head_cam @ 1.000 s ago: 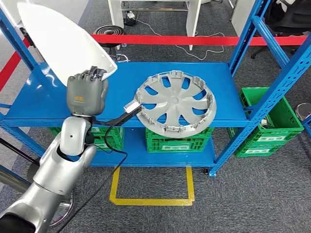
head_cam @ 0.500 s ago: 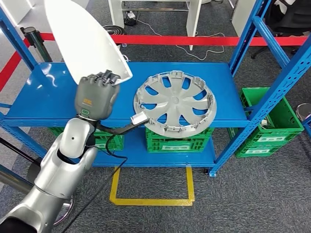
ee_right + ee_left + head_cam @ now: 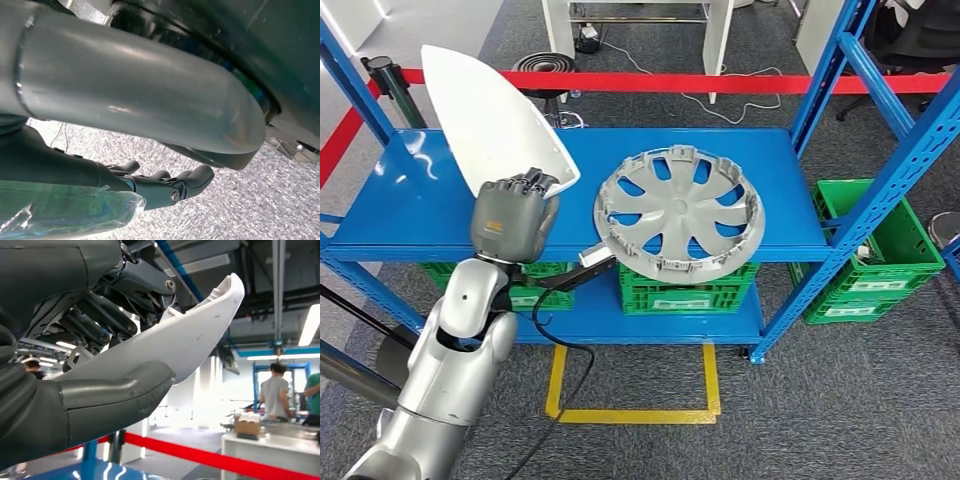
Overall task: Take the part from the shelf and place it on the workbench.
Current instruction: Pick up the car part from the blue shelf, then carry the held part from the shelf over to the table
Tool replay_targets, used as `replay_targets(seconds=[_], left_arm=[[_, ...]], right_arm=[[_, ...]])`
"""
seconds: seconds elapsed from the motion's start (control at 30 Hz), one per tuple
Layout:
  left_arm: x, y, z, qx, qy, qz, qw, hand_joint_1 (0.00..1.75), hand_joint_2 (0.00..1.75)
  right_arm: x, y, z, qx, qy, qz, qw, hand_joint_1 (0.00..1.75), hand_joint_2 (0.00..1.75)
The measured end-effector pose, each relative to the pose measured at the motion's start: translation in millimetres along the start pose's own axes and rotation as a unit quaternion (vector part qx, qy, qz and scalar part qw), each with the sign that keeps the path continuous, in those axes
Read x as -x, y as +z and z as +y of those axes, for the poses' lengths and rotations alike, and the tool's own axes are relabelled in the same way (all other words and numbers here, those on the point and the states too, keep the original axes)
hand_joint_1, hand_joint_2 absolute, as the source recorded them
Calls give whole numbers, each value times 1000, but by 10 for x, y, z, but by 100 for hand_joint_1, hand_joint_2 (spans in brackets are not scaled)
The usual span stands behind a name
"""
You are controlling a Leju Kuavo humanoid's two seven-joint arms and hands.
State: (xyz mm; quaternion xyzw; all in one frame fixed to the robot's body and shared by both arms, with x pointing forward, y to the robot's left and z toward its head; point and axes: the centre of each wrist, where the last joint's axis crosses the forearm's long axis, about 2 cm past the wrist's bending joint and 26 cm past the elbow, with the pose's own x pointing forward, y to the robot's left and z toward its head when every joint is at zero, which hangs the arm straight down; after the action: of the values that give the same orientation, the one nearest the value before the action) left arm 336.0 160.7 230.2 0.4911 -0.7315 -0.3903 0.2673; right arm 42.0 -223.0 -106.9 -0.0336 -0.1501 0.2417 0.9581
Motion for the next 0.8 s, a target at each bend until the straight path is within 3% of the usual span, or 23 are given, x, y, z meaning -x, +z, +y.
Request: replay_targets(seconds=[0.8], left_arm=[[47,2,-15,12,-1,2,1000,175,175]], right_arm=[[-36,-4,0,-2,0,-2,1000,0,0]])
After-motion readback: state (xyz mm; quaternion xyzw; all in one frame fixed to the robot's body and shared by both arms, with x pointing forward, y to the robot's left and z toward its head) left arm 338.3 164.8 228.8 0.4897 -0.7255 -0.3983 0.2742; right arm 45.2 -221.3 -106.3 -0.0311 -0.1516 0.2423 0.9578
